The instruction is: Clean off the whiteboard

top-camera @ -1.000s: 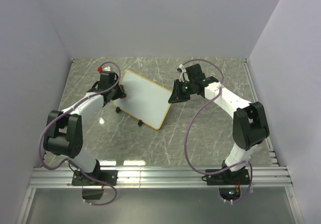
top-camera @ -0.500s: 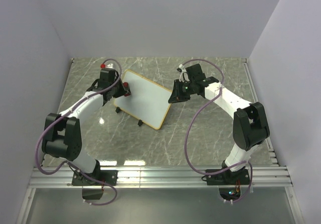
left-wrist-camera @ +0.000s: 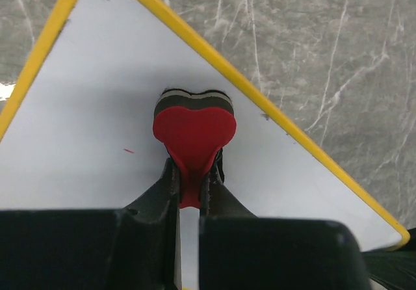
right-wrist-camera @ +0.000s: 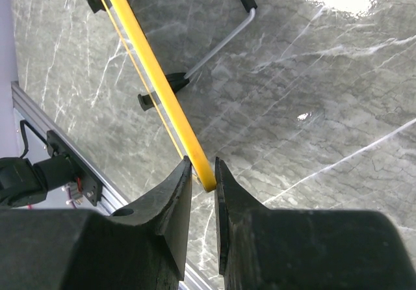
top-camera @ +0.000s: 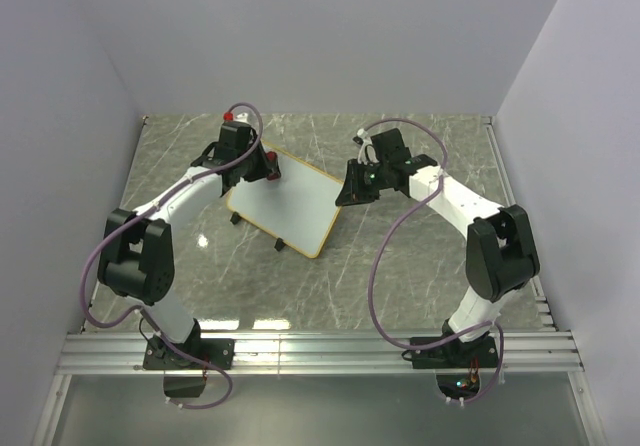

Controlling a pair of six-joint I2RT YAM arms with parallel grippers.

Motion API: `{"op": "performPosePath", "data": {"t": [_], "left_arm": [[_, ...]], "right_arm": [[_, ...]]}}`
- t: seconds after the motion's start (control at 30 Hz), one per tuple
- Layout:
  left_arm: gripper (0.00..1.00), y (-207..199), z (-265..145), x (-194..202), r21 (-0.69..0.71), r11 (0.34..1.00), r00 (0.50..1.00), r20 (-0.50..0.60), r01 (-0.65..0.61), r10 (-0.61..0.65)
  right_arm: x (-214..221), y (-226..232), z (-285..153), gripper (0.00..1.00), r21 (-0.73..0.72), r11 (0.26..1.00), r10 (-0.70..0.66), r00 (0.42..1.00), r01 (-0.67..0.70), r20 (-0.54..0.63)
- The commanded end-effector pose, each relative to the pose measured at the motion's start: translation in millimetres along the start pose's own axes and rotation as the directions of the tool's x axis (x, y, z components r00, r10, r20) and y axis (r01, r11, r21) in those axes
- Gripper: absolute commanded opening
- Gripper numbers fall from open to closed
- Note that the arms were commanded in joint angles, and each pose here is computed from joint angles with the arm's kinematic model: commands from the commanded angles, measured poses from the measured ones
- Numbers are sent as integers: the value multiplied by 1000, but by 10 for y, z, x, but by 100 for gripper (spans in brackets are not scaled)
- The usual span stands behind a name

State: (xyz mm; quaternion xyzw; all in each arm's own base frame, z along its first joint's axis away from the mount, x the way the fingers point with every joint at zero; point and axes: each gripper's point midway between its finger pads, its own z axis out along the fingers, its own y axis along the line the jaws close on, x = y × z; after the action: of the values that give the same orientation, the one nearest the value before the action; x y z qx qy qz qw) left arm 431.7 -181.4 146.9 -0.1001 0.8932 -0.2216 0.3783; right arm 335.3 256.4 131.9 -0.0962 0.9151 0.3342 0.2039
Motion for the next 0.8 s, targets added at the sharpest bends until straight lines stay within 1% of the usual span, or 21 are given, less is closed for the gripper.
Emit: {"op": "performPosePath", "data": {"t": [0.0,0.07,0.13,0.17,0.23,0.27,0.3,0.37,0.5,0.53,0.6,0.67,0.7,0.73,0.77], "left_arm": [[0,235,16,31,-91,996,1000,4,0,1],[0,336,-4,99,-111,994,1000,-5,9,-10],[0,472,-49,70,-133,991,999,7,36,-35],[0,573,-57,122,-151,987,999,-1,47,-47],[0,738,-127,62,-174,982,997,22,73,-71],[0,818,-143,100,-188,979,997,18,80,-78],[0,905,-173,71,-201,976,996,26,86,-83],[0,955,-215,58,-208,975,997,26,73,-69],[0,831,-339,-77,-181,982,998,44,54,-47],[0,762,-390,-186,-165,985,997,67,57,-47],[0,655,-496,-284,-144,988,996,80,60,-49],[0,508,-625,-518,-119,991,991,127,58,-43],[0,497,-679,-539,-126,990,992,120,57,-42],[0,422,-749,-692,-120,991,988,152,54,-35],[0,399,-787,-733,-124,991,987,155,47,-28]], "right_arm": [[43,-75,-97,0,65,996,-67,998,66,19],[77,-91,-100,0,68,996,-66,998,65,15],[98,-101,-120,0,71,995,-69,998,68,14],[99,-98,-126,0,70,995,-71,997,70,15],[115,-113,-141,0,72,995,-71,997,70,16],[110,-119,-147,0,72,995,-70,997,68,18],[114,-116,-151,0,70,995,-72,997,71,19],[125,-120,-147,0,68,995,-71,997,69,18],[135,-115,-137,0,62,996,-67,998,65,18],[120,-107,-140,0,61,996,-67,998,66,22],[92,-91,-149,0,60,996,-64,997,63,29],[41,-78,-159,0,63,996,-62,997,60,38],[25,-63,-165,2,62,996,-64,997,61,42],[5,-60,-171,18,65,996,-66,997,63,47],[-20,-46,-185,28,66,996,-66,996,62,54]]}}
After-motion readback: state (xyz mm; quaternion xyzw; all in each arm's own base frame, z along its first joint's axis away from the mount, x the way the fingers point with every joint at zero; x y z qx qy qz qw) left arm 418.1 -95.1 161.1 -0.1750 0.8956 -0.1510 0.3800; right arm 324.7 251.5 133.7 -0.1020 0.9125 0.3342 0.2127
